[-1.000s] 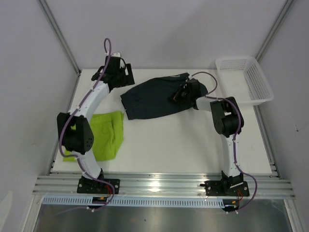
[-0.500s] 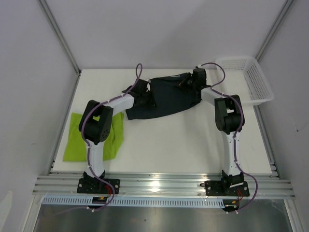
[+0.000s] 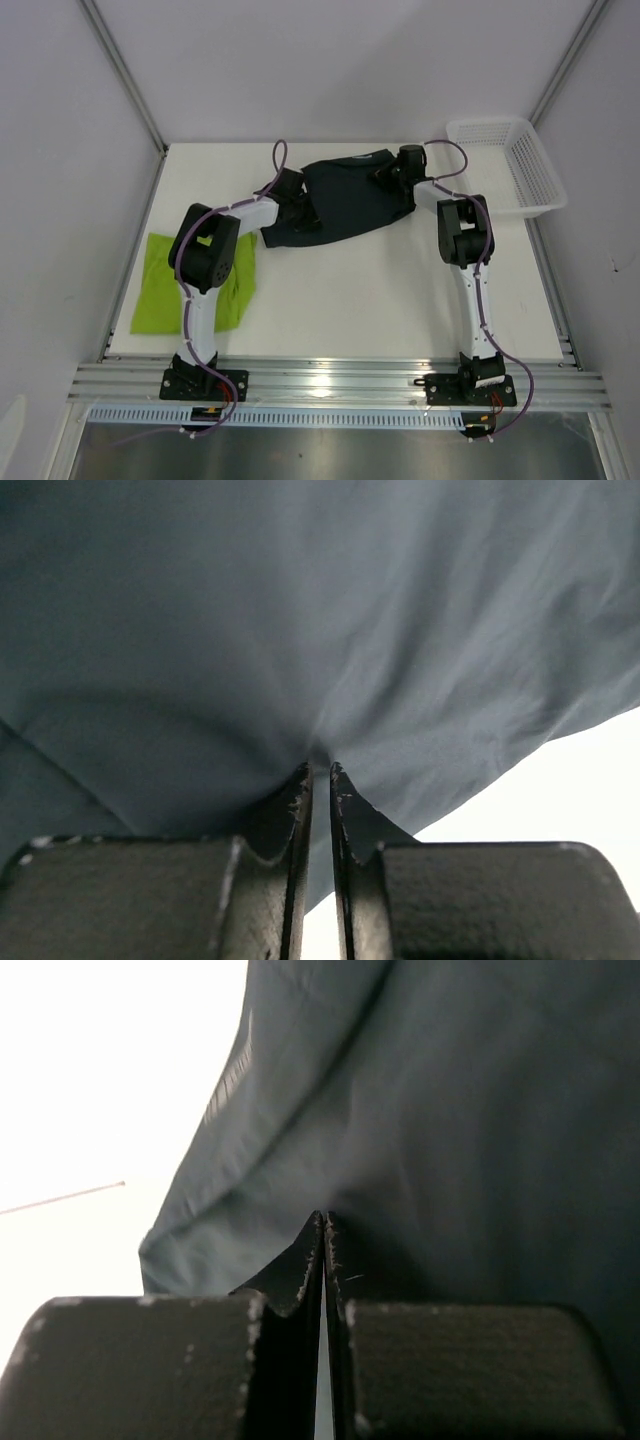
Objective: Fold and stack the shorts
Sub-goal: Fold the shorts
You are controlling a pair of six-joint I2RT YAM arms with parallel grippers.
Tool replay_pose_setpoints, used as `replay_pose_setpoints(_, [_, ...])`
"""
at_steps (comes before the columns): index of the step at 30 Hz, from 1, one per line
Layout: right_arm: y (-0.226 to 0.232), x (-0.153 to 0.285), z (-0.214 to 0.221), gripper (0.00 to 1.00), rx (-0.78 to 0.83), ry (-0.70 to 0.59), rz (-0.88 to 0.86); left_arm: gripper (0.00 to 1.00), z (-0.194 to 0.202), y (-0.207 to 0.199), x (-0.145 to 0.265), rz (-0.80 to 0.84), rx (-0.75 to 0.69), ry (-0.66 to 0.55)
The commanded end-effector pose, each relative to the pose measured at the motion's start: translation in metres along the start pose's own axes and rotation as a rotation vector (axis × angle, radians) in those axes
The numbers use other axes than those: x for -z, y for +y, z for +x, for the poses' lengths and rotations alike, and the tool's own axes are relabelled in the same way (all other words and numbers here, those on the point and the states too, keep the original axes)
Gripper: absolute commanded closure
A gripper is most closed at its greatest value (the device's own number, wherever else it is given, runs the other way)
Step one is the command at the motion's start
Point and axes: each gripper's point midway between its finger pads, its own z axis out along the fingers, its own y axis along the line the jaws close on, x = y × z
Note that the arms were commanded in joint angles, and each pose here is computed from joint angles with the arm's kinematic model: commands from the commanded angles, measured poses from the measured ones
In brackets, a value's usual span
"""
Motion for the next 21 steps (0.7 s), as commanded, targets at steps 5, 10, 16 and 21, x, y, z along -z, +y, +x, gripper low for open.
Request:
replay_pose_setpoints(5, [0.01,-0.021,-0.02,1.0,-0.043,-0.135,0.004,0.84,0.035,0.015,0.005,-0.116,0.068,0.061])
replay_pose_setpoints(10, [0.016,-0.028,-0.027,1.0,-0.065,-0.19,0.008,0.83,0.064,0.012,0.009,-0.12,0.032,0.131])
replay_pose_setpoints(16, [0.022,-0.046,-0.035,1.0,-0.105,-0.236,-0.021,0.82,0.096,0.029,0.027,-0.157,0.022,0.162])
replay_pose_setpoints(21, [0.038,-0.051,-0.037,1.0,-0.113,-0.263,-0.079,0.82,0.111,0.028,0.044,-0.142,-0.023,0.175])
